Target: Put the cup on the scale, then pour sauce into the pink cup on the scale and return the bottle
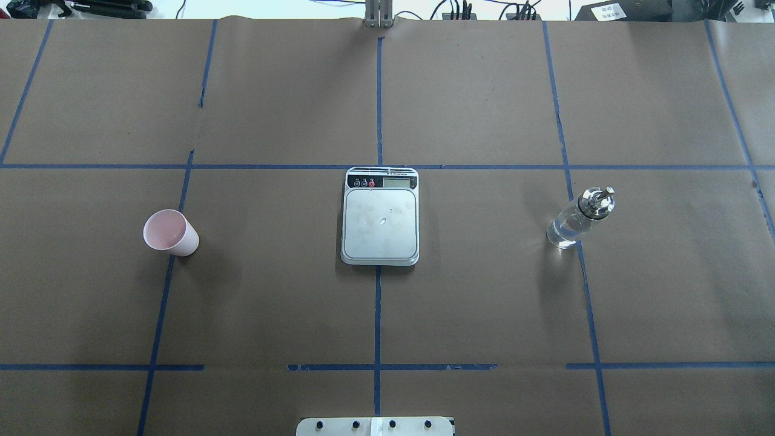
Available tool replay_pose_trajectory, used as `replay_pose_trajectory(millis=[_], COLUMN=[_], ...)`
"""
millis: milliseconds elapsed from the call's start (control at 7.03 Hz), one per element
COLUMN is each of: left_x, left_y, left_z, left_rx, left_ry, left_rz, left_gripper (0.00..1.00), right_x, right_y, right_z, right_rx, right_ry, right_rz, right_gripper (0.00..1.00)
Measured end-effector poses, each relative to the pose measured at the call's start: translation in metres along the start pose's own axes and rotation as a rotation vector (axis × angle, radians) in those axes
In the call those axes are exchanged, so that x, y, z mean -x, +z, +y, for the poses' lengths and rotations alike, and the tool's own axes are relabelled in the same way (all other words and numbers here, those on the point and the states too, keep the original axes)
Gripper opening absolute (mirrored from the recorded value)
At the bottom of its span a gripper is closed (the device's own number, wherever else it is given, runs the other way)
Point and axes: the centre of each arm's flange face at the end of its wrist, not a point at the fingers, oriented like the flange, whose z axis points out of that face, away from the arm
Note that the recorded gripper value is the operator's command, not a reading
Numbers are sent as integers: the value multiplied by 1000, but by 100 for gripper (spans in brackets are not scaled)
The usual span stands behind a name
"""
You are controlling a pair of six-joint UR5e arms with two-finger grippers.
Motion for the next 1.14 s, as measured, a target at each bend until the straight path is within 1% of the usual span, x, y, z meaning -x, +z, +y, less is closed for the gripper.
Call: replay_pose_trajectory(millis=[142, 285, 427, 569, 712, 854, 1139], left_x=[-35, -70, -99, -120, -140, -161, -192], left_y=[20, 40, 61, 81, 100, 117, 140], left_z=[22, 47, 73, 95, 113, 127, 146], left_rx=[8, 15, 35, 63, 94, 119, 154], left_ry=[-78, -154, -219, -285, -350, -390, -412], left_rz=[-35, -80, -112, -130, -136, -134, -123], left_gripper=[100, 88, 68, 64, 64, 63, 59], right_x=[0, -1, -2, -2, -2, -3, -3], right_y=[0, 1, 1, 1, 2, 2, 2], right_z=[1, 3, 4, 5, 5, 5, 6], right_rx=[1, 3, 5, 5, 6, 7, 8], right_ry=[2, 4, 6, 7, 7, 8, 8], right_rz=[0, 0, 0, 0, 0, 0, 1], right_gripper=[100, 100, 100, 100, 100, 100, 100])
